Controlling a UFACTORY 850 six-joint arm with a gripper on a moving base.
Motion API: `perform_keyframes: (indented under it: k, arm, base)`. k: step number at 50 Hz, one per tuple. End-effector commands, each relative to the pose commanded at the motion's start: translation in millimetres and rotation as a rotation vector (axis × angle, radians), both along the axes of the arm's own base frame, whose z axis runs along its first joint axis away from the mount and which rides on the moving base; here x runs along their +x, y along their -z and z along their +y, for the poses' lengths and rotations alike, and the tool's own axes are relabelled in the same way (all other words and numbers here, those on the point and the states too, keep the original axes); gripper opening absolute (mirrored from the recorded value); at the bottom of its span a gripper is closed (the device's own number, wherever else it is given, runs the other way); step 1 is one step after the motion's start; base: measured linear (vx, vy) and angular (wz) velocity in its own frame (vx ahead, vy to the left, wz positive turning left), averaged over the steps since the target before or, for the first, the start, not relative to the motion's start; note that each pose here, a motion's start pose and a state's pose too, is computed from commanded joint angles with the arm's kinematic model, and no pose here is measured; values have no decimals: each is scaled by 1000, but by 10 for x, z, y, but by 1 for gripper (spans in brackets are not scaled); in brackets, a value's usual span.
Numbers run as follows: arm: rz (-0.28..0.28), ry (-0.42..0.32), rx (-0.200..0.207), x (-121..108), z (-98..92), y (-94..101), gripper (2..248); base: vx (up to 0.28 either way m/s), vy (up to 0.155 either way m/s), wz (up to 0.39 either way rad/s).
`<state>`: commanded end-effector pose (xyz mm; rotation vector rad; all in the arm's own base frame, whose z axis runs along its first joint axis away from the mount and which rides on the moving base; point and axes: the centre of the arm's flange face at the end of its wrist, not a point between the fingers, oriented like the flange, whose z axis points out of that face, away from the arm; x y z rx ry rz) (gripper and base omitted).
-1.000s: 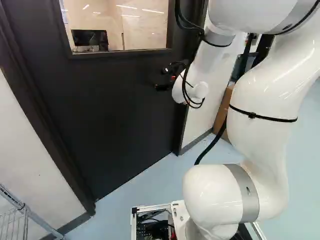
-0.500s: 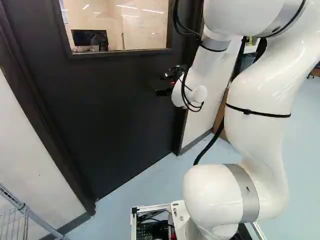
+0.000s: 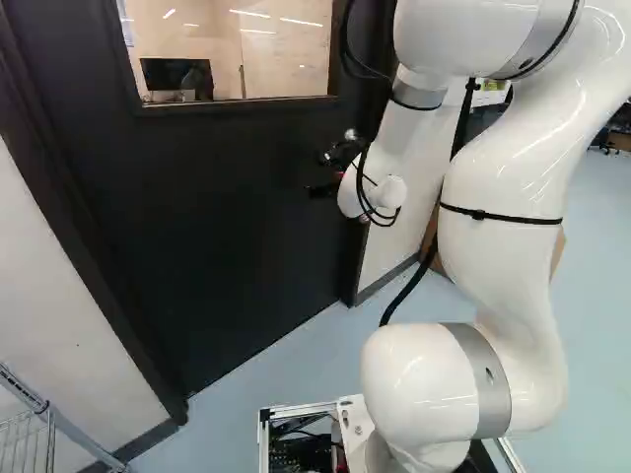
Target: Open the door and move inside
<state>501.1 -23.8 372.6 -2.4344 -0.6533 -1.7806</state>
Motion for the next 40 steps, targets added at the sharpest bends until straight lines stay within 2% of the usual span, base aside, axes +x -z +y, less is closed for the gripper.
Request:
perform_keyframes:
  k: [14,40]
  arm:
    - [16,2,2,-113,3,43,247]
    - [-28,15,-3,-422,-21,-235,247]
  base:
    - [0,0,0]
    - [0,0,0]
